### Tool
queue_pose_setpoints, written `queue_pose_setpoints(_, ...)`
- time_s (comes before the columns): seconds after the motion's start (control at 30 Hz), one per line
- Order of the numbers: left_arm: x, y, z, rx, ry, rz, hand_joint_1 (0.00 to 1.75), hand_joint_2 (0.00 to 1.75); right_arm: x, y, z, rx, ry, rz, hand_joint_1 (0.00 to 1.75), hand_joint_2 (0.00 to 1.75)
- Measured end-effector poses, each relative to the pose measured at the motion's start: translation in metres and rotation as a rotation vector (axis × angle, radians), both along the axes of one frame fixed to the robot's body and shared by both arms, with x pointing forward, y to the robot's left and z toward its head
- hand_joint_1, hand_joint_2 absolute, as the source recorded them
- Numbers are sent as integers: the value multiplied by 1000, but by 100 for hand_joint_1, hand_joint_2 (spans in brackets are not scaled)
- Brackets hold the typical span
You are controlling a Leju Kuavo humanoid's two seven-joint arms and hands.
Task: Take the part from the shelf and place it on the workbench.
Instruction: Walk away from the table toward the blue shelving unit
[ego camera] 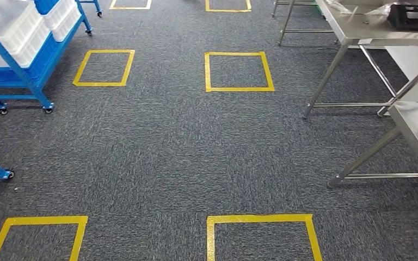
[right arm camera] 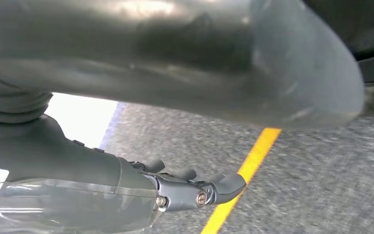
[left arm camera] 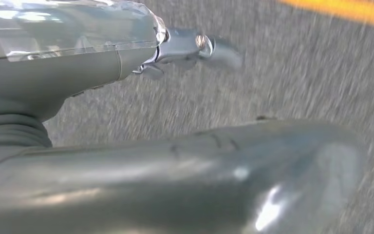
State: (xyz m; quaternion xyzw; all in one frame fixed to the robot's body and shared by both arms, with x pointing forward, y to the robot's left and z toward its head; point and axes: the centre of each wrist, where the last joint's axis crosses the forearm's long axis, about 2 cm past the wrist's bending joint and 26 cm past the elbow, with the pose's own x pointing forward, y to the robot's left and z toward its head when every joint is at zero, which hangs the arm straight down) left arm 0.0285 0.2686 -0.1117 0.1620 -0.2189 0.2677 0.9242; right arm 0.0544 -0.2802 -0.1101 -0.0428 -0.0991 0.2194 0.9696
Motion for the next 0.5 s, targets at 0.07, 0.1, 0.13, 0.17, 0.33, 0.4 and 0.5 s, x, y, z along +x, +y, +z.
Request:
queue_pose_setpoints(0.07,-2,-11,0,-13,0,-45,0,0,-3,-1,0,-5,4,-31,0,0)
queue_pose_setpoints(0.1,-3,-15,1,-20,2,-68,0,0,-5,-2,-1,-8,6,-46,0,0)
queue_pose_setpoints(0.13,-3,-17,1,-25,3,-88,0,0,-6,-3,-1,-10,7,-60,0,0)
queue_pose_setpoints(0.17,-2,-19,1,-29,2,-106,0,0,-7,-4,-1,-12,8,-73,0,0)
queue_pose_setpoints(0.33,-1,-19,1,-30,14,-156,0,0,-6,-5,-1,-16,5,-118,0,0)
queue_pose_setpoints(0.4,0,-18,1,-28,14,-168,0,0,-9,-6,-1,-14,8,-129,0,0)
queue_pose_setpoints(0.5,2,-17,1,-31,15,-203,0,0,-12,-4,-2,11,-21,-154,0,0)
